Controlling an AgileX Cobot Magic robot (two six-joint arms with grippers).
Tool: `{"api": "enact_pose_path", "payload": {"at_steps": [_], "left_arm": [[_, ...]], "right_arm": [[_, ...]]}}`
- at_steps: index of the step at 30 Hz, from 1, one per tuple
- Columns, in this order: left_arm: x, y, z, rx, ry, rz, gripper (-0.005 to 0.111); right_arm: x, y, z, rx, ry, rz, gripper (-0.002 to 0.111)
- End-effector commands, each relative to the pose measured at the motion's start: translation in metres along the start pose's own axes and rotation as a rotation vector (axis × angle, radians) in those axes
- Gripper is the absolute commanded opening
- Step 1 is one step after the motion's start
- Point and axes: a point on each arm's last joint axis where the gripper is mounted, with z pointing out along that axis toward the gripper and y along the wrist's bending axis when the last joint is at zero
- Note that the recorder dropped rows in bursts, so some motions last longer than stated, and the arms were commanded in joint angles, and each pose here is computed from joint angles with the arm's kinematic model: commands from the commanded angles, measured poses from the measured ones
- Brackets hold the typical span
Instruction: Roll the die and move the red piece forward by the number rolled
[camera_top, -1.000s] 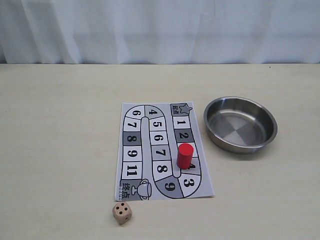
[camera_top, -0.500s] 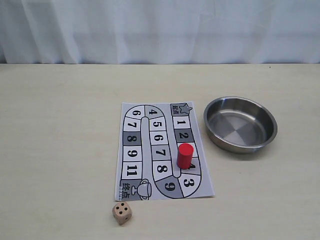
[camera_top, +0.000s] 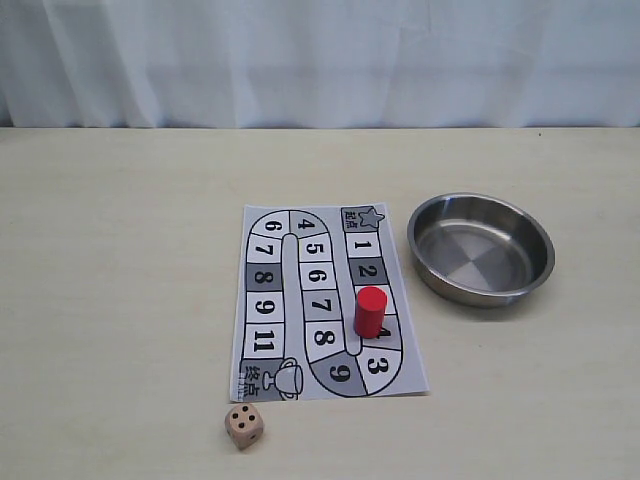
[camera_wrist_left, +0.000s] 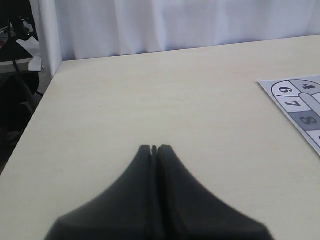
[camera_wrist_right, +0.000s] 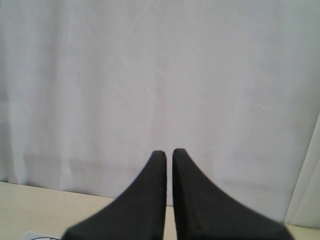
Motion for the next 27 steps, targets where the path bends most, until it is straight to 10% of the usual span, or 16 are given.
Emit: {"api": "enact_pose_path", "payload": {"at_steps": [1,27], "left_arm": [[0.000,0.000,0.000,0.001,-0.009,-0.009,0.000],[0.000,0.000,0.000,0.001,-0.009,-0.009,0.000]], "right_arm": [[0.022,-0.002,0.013,0.038,-0.037,0.009,0.004],[0.139,0.001,0.037,0.101,0.075,0.000,0.004]]}}
